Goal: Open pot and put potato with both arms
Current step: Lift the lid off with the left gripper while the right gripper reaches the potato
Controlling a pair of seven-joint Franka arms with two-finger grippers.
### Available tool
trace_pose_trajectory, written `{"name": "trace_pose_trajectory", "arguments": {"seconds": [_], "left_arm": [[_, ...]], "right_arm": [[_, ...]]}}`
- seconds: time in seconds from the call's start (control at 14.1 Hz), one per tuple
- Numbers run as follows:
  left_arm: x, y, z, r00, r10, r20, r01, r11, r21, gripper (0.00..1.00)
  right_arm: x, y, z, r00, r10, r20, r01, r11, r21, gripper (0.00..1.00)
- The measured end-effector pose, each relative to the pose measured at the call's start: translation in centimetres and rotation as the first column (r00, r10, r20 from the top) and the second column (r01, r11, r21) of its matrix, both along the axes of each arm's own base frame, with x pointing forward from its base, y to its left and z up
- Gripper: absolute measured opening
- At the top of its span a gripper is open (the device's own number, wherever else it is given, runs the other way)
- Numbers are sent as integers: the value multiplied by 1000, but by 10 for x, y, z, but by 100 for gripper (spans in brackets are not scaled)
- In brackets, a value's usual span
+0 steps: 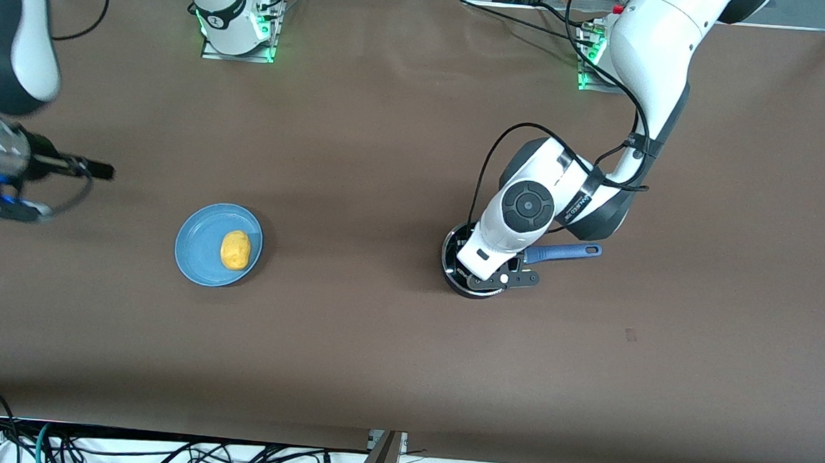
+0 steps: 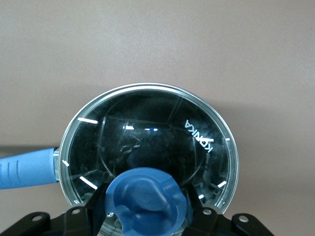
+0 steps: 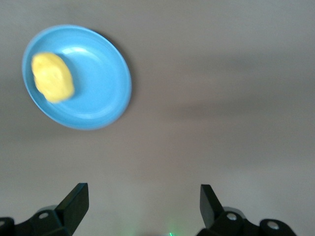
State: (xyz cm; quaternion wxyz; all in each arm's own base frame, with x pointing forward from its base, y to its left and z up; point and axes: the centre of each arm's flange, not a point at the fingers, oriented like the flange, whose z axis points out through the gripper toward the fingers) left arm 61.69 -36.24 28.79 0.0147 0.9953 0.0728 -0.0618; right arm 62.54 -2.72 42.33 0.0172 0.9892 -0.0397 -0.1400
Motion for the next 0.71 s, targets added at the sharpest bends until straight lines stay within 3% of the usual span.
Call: {"name": "trace_pose_trajectory", "arguments": {"seconds": [0.28, 0.43, 0.57, 0.71], "left_arm": [[3, 5, 2, 1000, -11, 5, 12, 1000, -6, 66], [14, 19, 14, 999, -21, 24, 22, 1000, -16, 66], [28, 48, 40, 998, -28, 54, 30, 999, -25, 66], [43, 88, 74, 995, -40, 89, 43, 999, -30, 66]], "right_arm": [[37, 59, -100, 996, 62, 62, -66, 996, 52, 100], [49, 93, -141, 992, 43, 121, -55, 994, 95, 100], [54, 128, -180, 986, 1, 168, -18, 995, 100, 100], [52, 156, -211, 984, -27, 179, 10, 995, 95, 100]]}}
